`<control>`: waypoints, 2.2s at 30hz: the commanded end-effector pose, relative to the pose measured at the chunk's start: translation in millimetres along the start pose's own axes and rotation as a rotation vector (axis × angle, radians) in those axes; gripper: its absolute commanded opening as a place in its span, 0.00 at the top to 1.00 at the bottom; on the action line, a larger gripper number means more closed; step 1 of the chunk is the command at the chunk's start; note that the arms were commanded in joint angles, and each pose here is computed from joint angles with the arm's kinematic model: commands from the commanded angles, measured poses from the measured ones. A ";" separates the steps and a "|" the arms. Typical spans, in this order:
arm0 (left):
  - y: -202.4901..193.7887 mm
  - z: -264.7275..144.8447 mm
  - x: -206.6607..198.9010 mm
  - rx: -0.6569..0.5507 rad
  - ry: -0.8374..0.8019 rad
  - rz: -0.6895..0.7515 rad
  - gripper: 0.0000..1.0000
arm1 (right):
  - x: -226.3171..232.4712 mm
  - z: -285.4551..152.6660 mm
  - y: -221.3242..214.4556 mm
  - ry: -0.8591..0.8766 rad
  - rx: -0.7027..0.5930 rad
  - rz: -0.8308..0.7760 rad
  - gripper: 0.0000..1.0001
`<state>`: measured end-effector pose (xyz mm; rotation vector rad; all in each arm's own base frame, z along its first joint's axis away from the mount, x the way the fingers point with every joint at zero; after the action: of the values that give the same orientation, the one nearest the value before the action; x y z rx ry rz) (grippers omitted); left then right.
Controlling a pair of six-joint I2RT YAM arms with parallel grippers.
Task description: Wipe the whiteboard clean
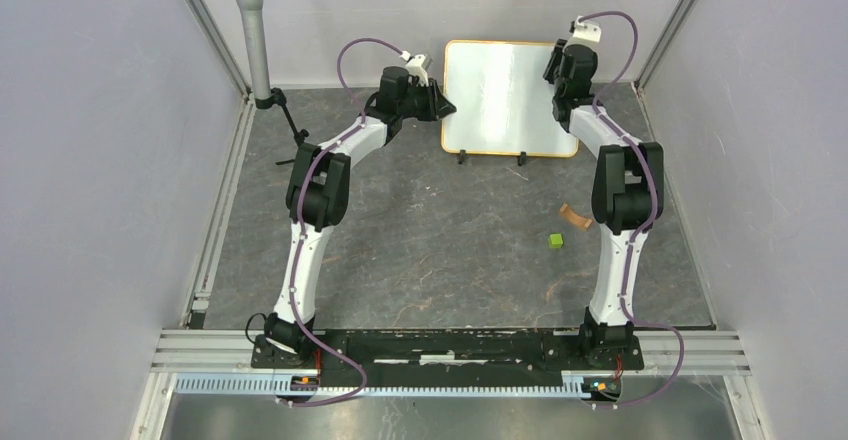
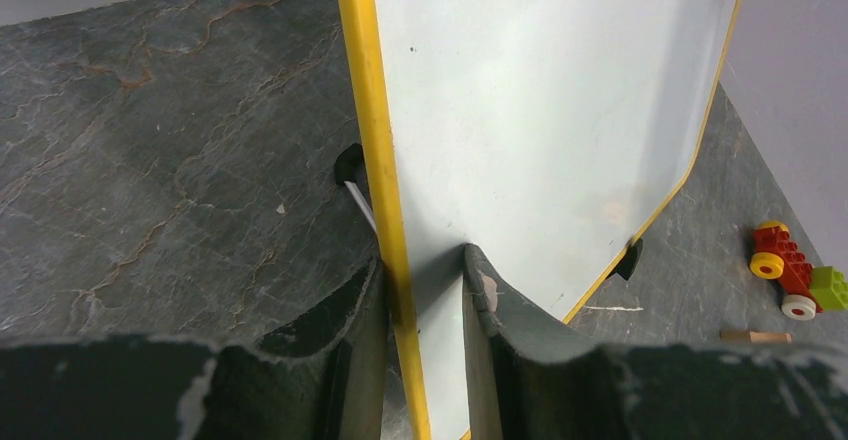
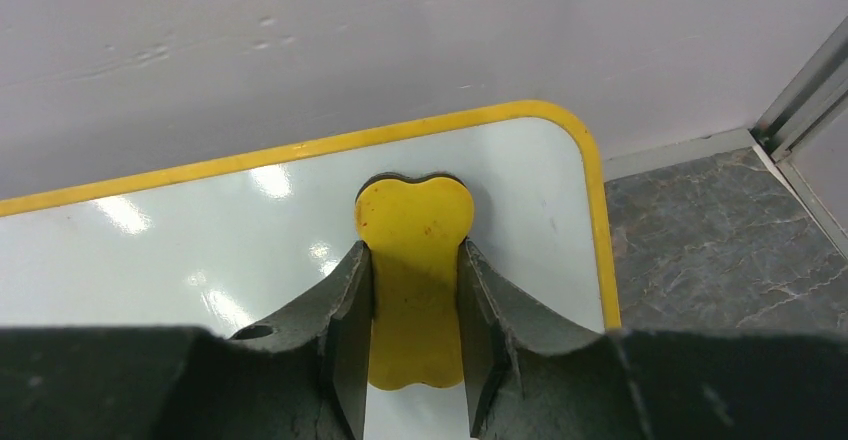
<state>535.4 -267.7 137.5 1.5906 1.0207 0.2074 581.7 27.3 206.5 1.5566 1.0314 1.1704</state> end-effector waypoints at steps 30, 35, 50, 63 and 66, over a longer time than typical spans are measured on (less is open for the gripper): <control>32.6 -80.9 -11.4 -0.262 0.013 0.054 0.26 | 56.9 -294.3 -117.4 0.477 0.434 -0.273 0.62; 33.7 -102.1 -44.1 -0.256 -0.010 0.105 0.24 | 49.3 -362.9 -153.7 0.649 0.597 -0.317 0.61; -13.8 -256.7 -146.7 -0.183 -0.105 -0.139 0.09 | 25.8 -429.7 -179.6 0.759 0.674 -0.358 0.38; 0.7 -399.4 -198.8 -0.270 0.025 0.016 0.00 | 17.0 -429.4 -66.4 0.581 0.369 -0.387 0.02; 16.2 -429.9 -214.2 -0.345 0.026 0.072 0.00 | 12.9 -434.9 -25.4 0.552 0.259 -0.359 0.02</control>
<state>167.5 -127.6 338.5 1.3066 0.9332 0.3073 156.9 142.4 193.1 1.2111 2.0044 1.2728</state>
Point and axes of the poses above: each gripper's point midway between its finger pads, its own z axis out along the fingers, its own x axis along the line the jaws close on, y = z × x, the point moved 8 cm from there along -z, back along the fingers, and after that the axes turned 6 degrees about z, right-handed, at the moved point
